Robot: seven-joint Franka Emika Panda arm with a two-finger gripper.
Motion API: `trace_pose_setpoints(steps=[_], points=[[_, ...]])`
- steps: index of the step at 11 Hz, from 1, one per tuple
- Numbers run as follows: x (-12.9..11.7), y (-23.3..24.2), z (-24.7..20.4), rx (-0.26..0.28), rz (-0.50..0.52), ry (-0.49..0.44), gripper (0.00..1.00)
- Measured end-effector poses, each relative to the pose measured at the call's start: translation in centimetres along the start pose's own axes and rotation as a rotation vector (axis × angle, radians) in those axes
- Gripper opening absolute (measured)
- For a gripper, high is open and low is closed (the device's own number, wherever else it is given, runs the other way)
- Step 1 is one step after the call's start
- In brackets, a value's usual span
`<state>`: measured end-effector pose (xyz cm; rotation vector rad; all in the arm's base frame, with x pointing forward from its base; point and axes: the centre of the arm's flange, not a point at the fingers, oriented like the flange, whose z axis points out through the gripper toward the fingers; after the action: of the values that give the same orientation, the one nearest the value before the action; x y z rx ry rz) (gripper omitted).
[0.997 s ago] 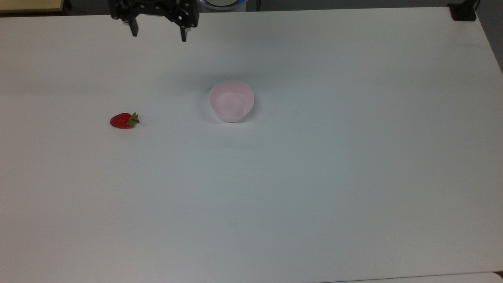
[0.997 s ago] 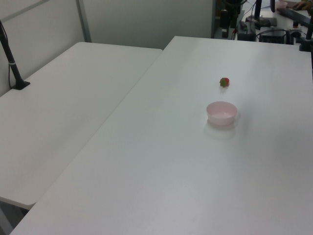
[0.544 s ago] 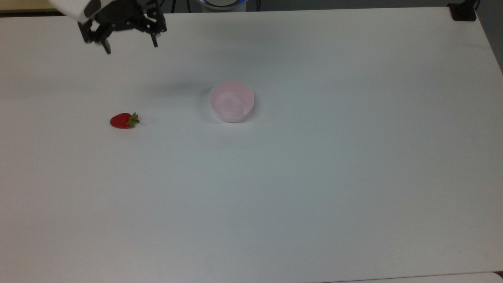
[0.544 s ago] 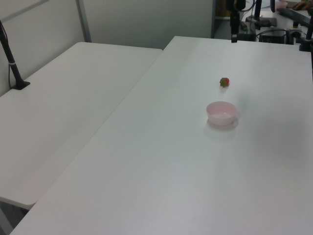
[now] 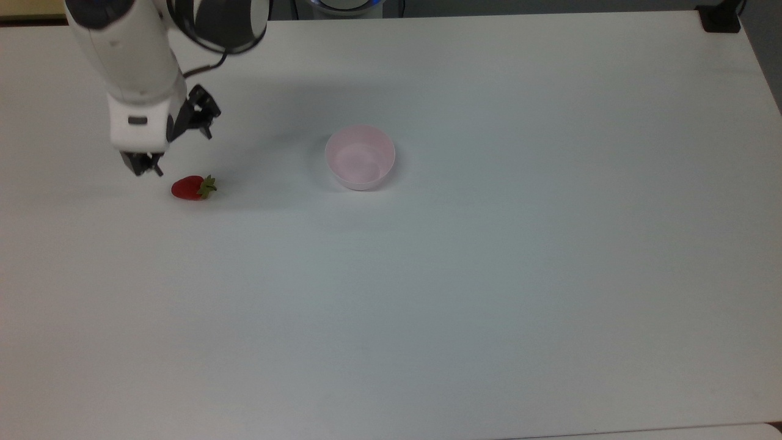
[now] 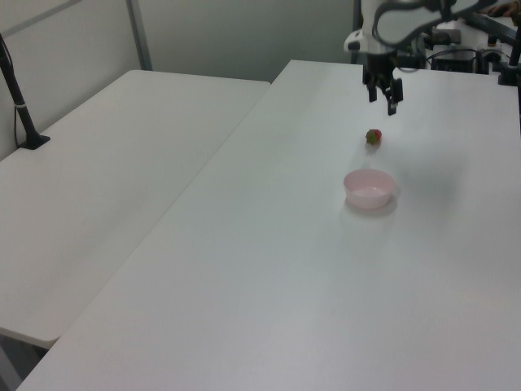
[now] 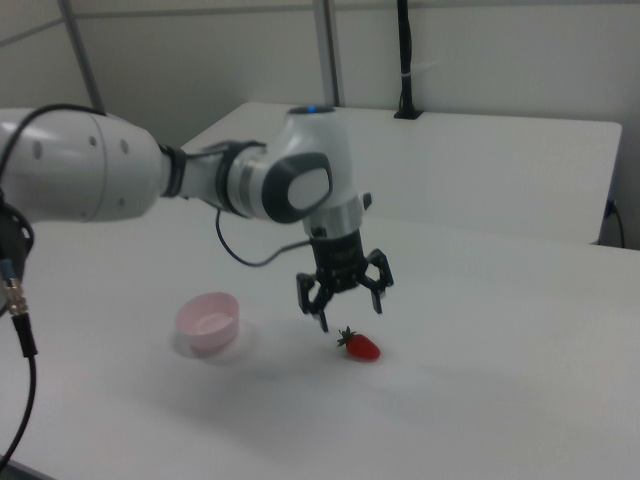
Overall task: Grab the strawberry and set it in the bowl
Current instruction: 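Close the gripper around the red strawberry, then lift the strawberry and carry it over the pink bowl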
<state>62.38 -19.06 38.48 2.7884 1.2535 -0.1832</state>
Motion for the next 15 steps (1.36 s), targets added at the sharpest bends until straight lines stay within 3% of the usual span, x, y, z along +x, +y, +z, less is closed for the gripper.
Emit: trace_pose_setpoints(steps=[3, 4, 5, 6, 7, 9, 15], points=[[1.1, 0.9, 6.0, -0.075, -0.109, -0.046, 0.96], [1.3, 0.9, 7.1, -0.08, -0.13, -0.055, 0.85], [1.5, 0.9, 7.5, -0.08, -0.138, -0.056, 0.84], [1.7, 0.8, 7.4, -0.081, -0.142, -0.055, 0.75], [1.9, 0.8, 7.3, -0.083, -0.145, -0.053, 0.57], [2.0, 0.7, 6.9, -0.088, -0.146, -0.049, 0.46], [5.0, -1.7, 4.6, -0.059, 0.016, -0.04, 0.42]])
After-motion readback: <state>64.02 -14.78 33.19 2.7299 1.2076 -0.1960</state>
